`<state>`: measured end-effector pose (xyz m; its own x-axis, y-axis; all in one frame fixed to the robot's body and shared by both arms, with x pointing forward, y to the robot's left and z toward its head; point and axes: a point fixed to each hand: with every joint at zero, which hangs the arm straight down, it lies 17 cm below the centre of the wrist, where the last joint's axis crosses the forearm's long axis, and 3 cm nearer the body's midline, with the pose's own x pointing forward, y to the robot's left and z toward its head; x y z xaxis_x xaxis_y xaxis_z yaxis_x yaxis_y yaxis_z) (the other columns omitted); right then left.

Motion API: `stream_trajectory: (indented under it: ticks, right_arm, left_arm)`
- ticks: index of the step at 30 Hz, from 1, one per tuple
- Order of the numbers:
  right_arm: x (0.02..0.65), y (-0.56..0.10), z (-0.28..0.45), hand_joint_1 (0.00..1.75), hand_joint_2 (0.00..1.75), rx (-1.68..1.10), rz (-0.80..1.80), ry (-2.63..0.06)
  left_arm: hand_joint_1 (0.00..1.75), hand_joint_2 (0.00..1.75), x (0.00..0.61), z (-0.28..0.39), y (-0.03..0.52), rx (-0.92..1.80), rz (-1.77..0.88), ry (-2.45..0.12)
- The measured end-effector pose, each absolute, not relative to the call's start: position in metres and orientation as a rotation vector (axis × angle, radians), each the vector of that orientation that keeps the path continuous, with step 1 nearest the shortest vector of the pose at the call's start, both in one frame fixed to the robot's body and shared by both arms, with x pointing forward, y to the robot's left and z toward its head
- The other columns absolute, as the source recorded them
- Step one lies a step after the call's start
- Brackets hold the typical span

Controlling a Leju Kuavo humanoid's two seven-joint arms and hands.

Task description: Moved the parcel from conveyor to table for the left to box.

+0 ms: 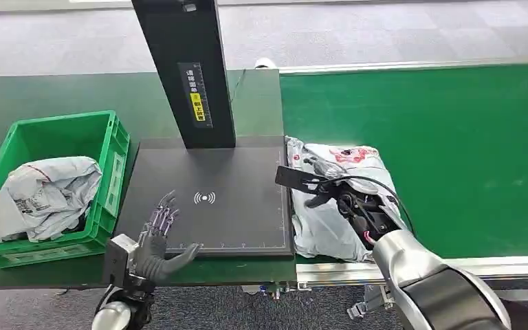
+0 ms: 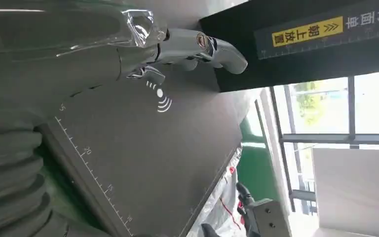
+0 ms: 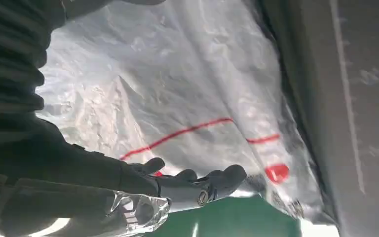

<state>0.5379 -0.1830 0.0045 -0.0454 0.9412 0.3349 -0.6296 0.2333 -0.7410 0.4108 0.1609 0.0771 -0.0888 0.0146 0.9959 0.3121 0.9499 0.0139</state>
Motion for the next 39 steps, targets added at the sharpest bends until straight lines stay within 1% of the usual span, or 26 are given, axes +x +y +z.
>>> stream_trajectory:
  ticks: [12, 14, 17, 19, 39]
  right_arm:
    - [0.544, -0.171, 0.015, 0.0, 1.75, -0.436, 1.34, -1.003]
    - [0.539, -0.172, 0.009, 0.0, 1.75, -0.423, 1.352, -0.955]
    - [0.515, -0.183, -0.015, 0.0, 1.75, -0.373, 1.394, -0.765]
    - [0.507, -0.186, -0.023, 0.0, 1.75, -0.353, 1.403, -0.714]
    - [0.478, -0.185, -0.04, 0.0, 1.75, -0.24, 1.456, -0.599]
  left_arm:
    - [0.0, 1.75, 0.411, 0.083, 0.164, -0.25, -0.249, -1.663]
    - [0.0, 1.75, 0.411, 0.083, 0.164, -0.251, -0.25, -1.663]
    - [0.0, 1.75, 0.413, 0.083, 0.162, -0.251, -0.254, -1.66]
    - [0.0, 1.75, 0.416, 0.085, 0.162, -0.249, -0.254, -1.661]
    - [0.0, 1.75, 0.421, 0.082, 0.157, -0.249, -0.253, -1.647]
